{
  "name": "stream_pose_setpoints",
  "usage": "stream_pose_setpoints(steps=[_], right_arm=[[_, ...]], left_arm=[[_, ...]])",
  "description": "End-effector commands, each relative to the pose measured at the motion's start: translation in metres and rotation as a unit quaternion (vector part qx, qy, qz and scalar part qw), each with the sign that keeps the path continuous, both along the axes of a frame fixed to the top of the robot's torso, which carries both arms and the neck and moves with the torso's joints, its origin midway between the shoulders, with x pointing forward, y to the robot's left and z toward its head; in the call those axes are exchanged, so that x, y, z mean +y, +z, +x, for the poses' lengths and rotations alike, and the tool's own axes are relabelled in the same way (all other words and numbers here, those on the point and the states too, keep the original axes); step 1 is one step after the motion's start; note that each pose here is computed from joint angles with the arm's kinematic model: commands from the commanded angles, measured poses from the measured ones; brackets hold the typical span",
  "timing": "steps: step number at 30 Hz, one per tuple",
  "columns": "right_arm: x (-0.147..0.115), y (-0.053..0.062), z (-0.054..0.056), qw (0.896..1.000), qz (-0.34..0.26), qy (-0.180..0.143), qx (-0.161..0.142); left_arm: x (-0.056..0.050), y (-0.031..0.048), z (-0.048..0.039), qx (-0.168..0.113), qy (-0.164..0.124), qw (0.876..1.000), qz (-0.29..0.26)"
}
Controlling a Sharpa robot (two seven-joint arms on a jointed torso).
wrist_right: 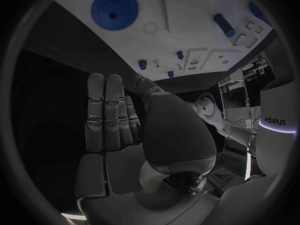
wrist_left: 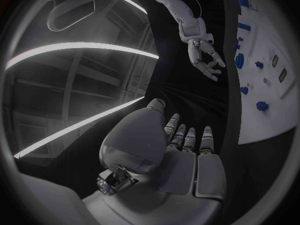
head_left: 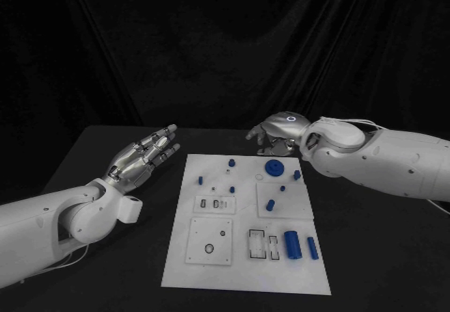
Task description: Assemble the parts on the task board
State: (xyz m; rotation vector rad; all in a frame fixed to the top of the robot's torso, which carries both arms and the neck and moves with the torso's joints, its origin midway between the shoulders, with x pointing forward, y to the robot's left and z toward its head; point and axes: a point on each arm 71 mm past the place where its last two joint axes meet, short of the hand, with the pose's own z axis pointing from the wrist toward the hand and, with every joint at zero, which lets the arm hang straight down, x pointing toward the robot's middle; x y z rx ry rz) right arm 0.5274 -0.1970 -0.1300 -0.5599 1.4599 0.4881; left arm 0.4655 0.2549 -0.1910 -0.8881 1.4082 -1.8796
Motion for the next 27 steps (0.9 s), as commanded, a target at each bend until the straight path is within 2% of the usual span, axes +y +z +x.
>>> stream_pose_setpoints(steps=[1,7,14,22,27], right_arm=[[-0.008,0.005,-0.005,1.0,0.01,-0.02,-0.012],[-0.033,0.0,-0.009,0.998,0.005,-0.063,0.021],[-0.049,-0.017,-0.008,0.993,0.001,-0.102,0.064],[-0.051,-0.036,-0.008,0.989,-0.006,-0.116,0.088],[-0.051,-0.044,-0.007,0.989,-0.006,-0.119,0.093]], left_arm=[[0.0,0.0051,-0.0004,-0.021,-0.003,1.0,-0.019],[0.0,0.0048,-0.0004,-0.019,-0.005,1.0,-0.019],[-0.001,0.0042,-0.0001,-0.018,-0.009,1.0,-0.02],[0.0,0.0041,-0.0001,-0.018,-0.008,1.0,-0.02],[0.0,0.0041,-0.0003,-0.018,-0.007,1.0,-0.02]])
